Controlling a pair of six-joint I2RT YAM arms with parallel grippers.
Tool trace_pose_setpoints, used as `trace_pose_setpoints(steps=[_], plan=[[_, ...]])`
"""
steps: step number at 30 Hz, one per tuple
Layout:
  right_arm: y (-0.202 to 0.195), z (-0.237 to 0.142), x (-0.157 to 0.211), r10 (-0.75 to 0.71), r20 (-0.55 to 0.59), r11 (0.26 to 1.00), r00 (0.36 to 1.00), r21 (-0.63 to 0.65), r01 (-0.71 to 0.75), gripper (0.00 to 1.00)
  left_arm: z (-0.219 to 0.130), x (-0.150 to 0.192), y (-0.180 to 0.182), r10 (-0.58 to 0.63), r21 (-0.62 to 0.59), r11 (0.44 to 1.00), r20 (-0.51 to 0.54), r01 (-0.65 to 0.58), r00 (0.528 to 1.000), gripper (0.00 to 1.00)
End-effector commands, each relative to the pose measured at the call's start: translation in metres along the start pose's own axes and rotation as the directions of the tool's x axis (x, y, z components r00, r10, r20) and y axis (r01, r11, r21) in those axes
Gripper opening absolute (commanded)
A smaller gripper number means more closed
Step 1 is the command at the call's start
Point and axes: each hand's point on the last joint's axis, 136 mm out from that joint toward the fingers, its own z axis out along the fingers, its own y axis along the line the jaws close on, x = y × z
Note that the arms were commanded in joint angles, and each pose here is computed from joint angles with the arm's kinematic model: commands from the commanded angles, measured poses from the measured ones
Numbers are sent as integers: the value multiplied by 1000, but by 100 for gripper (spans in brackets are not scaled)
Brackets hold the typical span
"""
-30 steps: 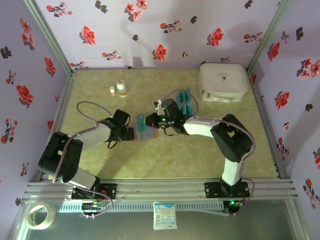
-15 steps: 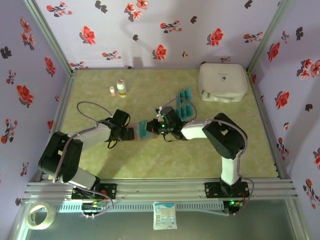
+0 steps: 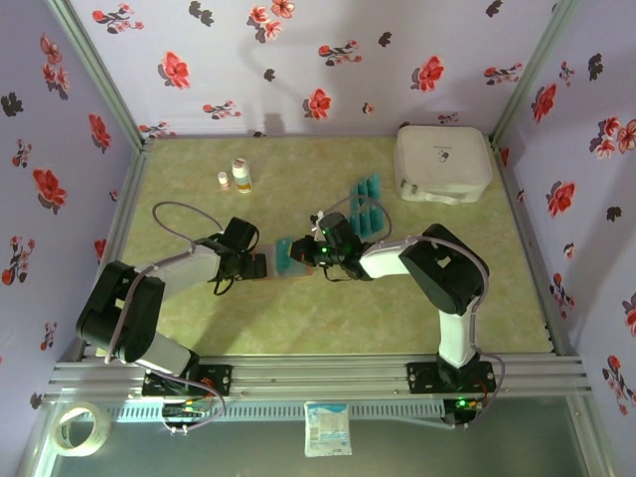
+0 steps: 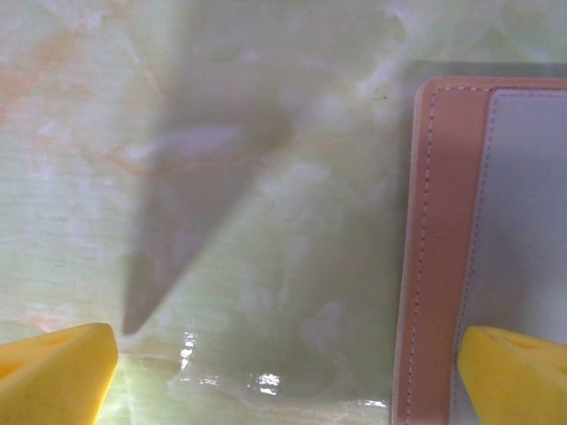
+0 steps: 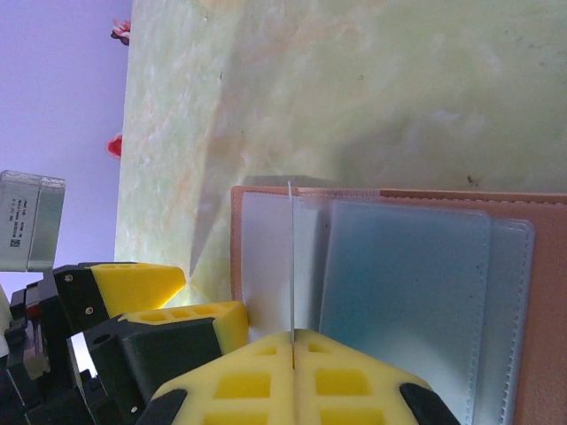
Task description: Put the credit cards into the card holder
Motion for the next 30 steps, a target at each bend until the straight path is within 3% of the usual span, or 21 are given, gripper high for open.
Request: trace_pose_setpoints(steps=[1, 30], plan=[[-11, 4, 2, 20, 10, 1000, 1000, 13, -20, 0, 4, 10, 3, 13, -21, 1000, -39, -14, 999, 100], [-13, 11, 9, 45, -22, 999, 999, -23, -46, 0, 4, 10, 2, 17, -21, 1000, -40, -17, 999, 100]])
